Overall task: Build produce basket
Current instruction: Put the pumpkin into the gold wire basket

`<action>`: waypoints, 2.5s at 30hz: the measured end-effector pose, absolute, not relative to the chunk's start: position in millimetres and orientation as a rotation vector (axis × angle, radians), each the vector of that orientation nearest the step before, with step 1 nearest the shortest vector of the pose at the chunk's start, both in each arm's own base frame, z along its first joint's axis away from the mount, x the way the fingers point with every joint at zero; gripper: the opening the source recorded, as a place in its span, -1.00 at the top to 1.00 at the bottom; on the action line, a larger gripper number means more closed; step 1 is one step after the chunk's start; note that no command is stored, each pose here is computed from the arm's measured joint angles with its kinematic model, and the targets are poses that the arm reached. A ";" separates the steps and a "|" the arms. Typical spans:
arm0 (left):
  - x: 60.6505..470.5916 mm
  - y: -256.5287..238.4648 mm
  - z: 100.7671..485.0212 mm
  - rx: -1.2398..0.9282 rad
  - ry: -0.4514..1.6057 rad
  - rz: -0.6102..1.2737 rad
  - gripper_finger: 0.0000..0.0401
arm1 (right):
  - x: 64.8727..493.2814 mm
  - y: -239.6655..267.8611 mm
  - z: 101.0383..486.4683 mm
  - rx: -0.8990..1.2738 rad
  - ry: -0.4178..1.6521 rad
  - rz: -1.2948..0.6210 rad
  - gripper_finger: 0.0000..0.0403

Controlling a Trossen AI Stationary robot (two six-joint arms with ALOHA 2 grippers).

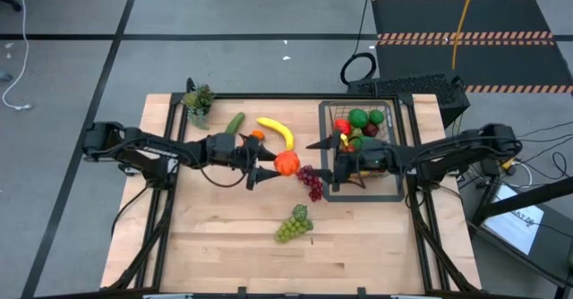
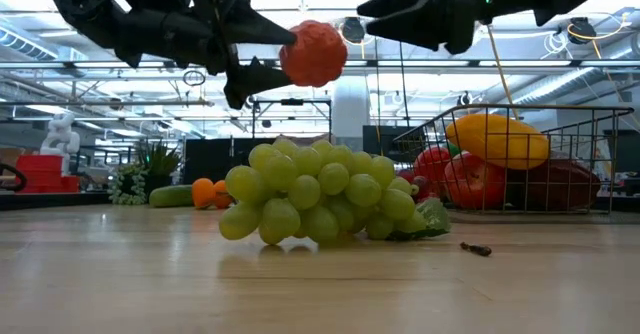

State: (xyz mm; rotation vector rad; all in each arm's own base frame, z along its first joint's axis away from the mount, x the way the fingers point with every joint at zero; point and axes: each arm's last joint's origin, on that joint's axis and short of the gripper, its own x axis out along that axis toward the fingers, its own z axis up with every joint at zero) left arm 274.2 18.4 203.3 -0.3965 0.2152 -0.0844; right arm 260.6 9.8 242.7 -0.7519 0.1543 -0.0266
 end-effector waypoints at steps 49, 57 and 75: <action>272.3 24.1 199.8 -0.432 0.269 -0.148 -0.47 | 315.4 20.6 209.3 -0.861 0.237 0.019 -0.51; 273.0 21.1 201.8 -0.375 0.245 -0.164 -0.47 | 315.8 21.1 211.1 -0.874 0.217 0.017 -0.40; 246.7 29.2 243.9 -0.185 0.104 -0.108 -0.87 | 315.0 29.1 215.0 -0.793 0.178 0.017 -0.35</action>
